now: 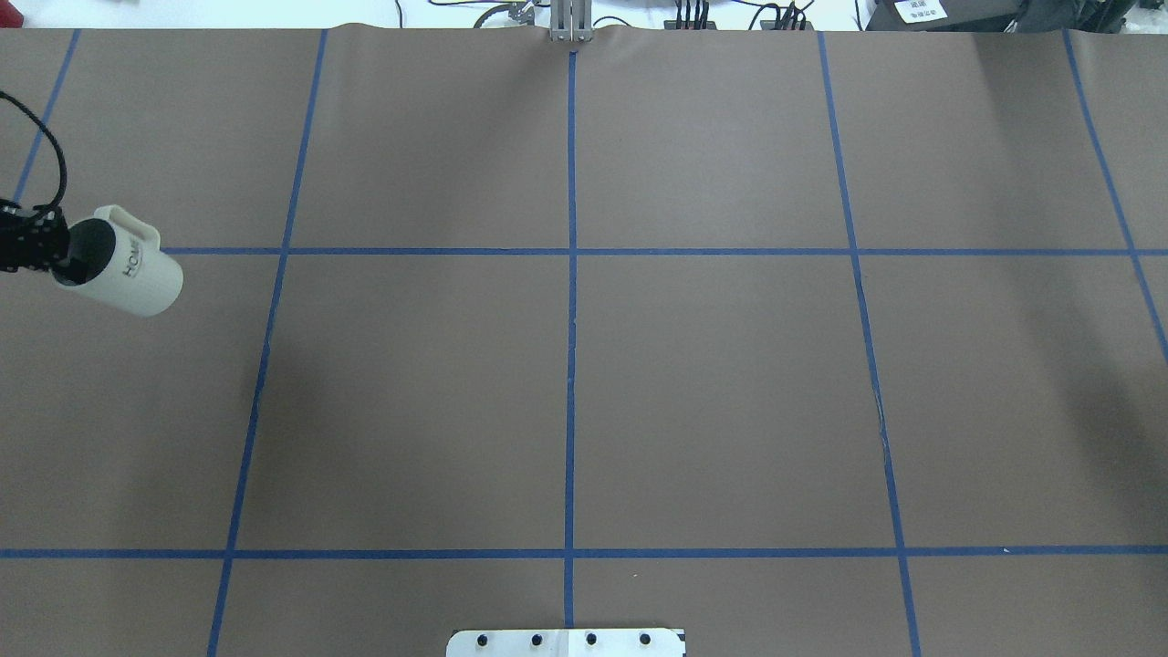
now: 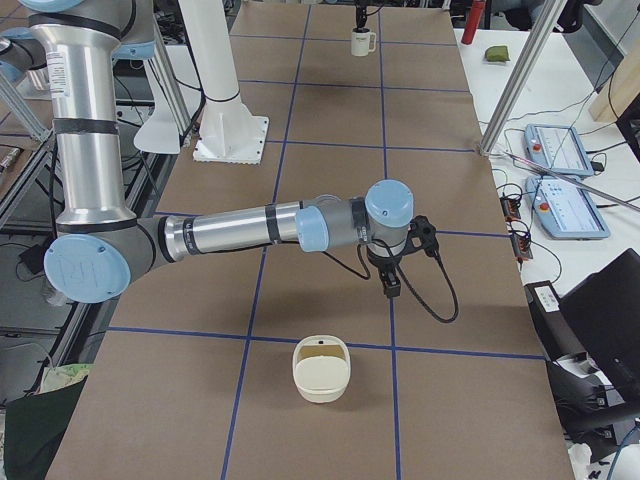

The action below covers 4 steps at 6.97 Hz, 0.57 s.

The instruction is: Left arm hands cup to right arm to dump lemon

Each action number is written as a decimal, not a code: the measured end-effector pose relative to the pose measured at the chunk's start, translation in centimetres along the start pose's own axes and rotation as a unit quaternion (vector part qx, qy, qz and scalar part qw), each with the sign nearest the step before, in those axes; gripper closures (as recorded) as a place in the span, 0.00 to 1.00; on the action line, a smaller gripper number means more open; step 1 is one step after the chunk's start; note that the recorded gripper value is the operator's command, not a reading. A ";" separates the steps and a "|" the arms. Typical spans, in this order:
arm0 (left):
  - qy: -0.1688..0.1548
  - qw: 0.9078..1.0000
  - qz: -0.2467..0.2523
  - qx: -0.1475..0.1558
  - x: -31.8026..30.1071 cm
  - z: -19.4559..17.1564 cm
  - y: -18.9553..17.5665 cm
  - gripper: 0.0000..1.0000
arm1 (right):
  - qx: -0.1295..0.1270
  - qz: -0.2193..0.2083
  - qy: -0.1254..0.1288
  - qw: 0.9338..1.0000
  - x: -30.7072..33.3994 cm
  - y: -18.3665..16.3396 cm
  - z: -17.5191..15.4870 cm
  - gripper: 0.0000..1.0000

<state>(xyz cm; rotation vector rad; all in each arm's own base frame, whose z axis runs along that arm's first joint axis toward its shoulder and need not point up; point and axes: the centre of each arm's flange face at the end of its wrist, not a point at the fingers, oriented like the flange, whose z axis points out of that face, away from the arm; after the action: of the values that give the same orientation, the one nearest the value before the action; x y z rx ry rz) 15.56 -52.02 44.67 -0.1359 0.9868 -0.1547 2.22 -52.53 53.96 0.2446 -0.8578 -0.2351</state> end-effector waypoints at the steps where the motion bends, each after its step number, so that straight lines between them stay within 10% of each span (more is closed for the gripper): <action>1: -0.007 1.000 -0.027 -0.004 5.2 -2.4 -1.8 1.00 | 0.005 -0.019 0.000 1.000 -1.9 -1.8 0.4 0.02; 4: -0.010 0.987 -0.159 -0.016 18.7 -4.1 -5.1 1.00 | 0.062 -0.073 0.039 0.995 -15.9 -11.5 3.8 0.02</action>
<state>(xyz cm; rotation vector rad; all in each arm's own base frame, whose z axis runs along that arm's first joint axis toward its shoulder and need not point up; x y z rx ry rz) 21.92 -60.78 28.02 -0.3232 0.9432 -0.4295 -11.98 -59.06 41.49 0.4303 -0.7784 -0.3082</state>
